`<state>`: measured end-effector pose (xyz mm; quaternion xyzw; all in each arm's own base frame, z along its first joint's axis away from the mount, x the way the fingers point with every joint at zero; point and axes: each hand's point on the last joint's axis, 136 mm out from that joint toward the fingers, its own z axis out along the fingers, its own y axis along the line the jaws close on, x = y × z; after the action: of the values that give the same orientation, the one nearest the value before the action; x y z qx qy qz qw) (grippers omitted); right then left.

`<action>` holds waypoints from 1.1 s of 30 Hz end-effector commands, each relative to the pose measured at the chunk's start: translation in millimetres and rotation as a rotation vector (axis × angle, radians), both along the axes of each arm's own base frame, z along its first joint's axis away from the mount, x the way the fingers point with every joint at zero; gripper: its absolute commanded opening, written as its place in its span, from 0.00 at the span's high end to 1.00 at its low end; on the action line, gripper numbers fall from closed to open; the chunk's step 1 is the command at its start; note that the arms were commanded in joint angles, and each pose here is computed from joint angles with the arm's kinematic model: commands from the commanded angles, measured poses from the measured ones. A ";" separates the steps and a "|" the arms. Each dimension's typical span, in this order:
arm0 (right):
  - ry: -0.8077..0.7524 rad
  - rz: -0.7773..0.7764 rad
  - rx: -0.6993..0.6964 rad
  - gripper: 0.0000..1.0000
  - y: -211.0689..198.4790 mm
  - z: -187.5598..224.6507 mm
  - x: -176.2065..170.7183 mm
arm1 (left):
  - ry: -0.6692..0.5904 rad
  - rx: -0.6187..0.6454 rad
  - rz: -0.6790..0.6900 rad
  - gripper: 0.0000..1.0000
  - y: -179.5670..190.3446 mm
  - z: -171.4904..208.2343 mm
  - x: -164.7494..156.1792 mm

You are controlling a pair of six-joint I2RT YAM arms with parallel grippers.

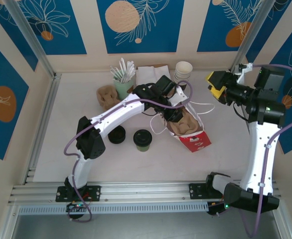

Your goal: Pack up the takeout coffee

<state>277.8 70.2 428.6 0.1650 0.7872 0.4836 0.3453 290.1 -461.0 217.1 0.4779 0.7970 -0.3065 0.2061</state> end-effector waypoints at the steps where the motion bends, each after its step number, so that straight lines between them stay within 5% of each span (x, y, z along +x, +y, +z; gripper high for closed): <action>1: 0.097 -0.058 -0.129 0.38 -7.1 -23.9 -31.7 | -0.038 -0.027 0.050 0.72 4.8 25.7 5.4; 8: 0.241 -0.105 -0.311 0.39 -21.2 -85.3 -62.8 | -0.024 -0.012 0.151 0.71 8.3 32.1 11.0; 23: 0.331 -0.020 -0.373 0.40 -13.0 -162.8 -49.8 | 0.032 -0.006 0.227 0.71 6.9 38.3 11.1; 33: 0.393 -0.003 -0.328 0.75 -9.4 -179.0 -29.5 | 0.012 -0.002 0.194 0.71 4.0 39.3 10.8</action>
<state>242.7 59.3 251.3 0.1958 0.9084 0.3024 0.2121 304.9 -453.5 249.7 0.3821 0.8491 -0.2861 0.2263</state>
